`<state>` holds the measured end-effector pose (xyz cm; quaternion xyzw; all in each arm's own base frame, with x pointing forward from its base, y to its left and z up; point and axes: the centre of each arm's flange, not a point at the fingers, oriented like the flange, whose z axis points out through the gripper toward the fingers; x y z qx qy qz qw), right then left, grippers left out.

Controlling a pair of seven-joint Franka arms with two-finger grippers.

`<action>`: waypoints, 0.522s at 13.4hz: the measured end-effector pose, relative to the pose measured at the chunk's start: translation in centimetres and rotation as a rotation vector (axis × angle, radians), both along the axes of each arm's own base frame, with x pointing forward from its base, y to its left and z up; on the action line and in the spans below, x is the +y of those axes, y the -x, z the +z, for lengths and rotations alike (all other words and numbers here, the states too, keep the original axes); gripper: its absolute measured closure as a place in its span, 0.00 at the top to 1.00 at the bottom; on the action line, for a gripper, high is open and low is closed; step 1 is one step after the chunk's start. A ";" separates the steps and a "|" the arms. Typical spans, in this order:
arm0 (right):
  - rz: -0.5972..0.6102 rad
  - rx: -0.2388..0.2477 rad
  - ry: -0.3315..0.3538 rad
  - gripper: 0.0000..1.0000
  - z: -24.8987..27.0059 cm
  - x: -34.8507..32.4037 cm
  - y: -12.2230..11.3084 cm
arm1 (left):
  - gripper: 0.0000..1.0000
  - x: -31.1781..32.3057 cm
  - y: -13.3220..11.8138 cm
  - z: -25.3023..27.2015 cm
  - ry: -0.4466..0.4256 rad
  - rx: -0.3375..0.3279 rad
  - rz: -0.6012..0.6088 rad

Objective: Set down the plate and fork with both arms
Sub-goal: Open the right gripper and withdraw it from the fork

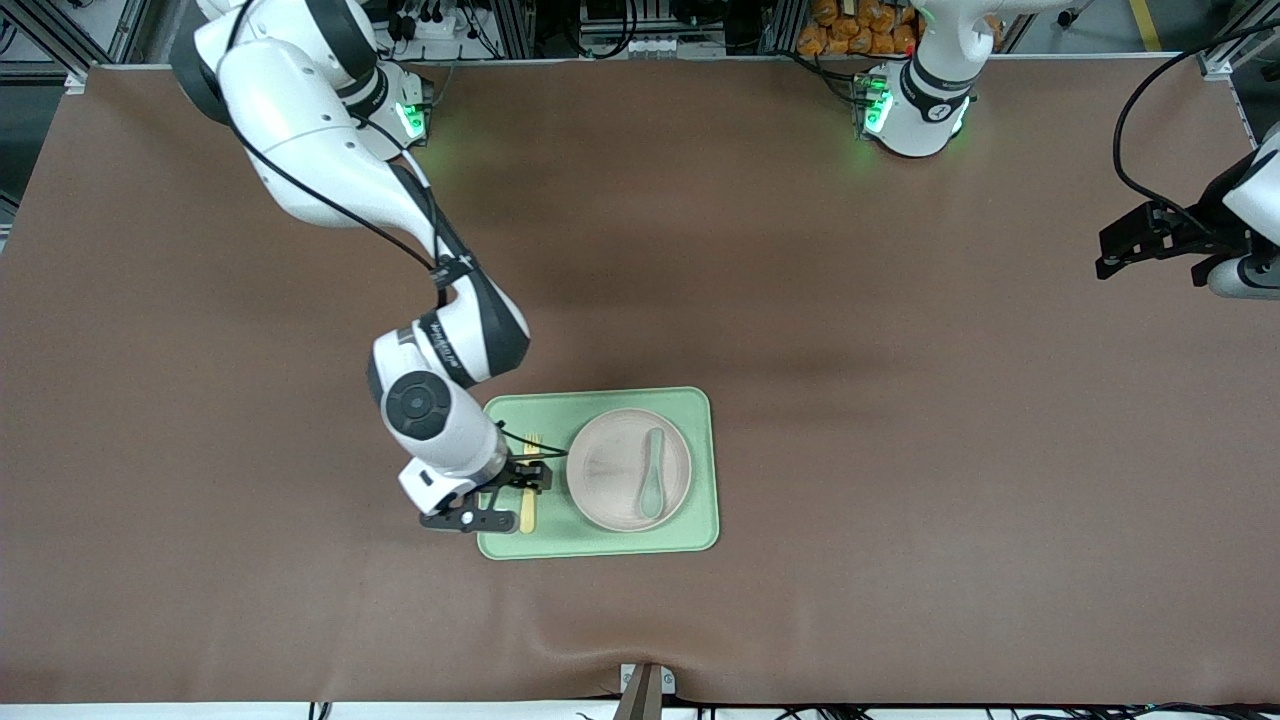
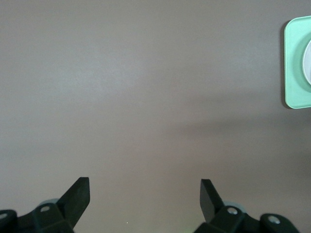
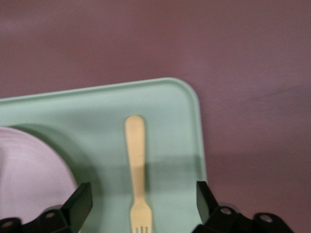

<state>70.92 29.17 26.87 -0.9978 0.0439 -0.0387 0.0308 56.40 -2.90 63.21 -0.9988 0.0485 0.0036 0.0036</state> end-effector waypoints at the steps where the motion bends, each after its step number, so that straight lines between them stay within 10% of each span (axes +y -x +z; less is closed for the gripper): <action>1: -0.022 0.012 -0.012 1.00 1.7 -1.6 -0.5 | 1.00 0.0 0.0 0.0 0.000 0.000 0.000; 7: -0.109 0.135 -0.023 1.00 14.8 -10.5 0.6 | 1.00 0.0 0.0 0.0 0.000 -0.001 0.000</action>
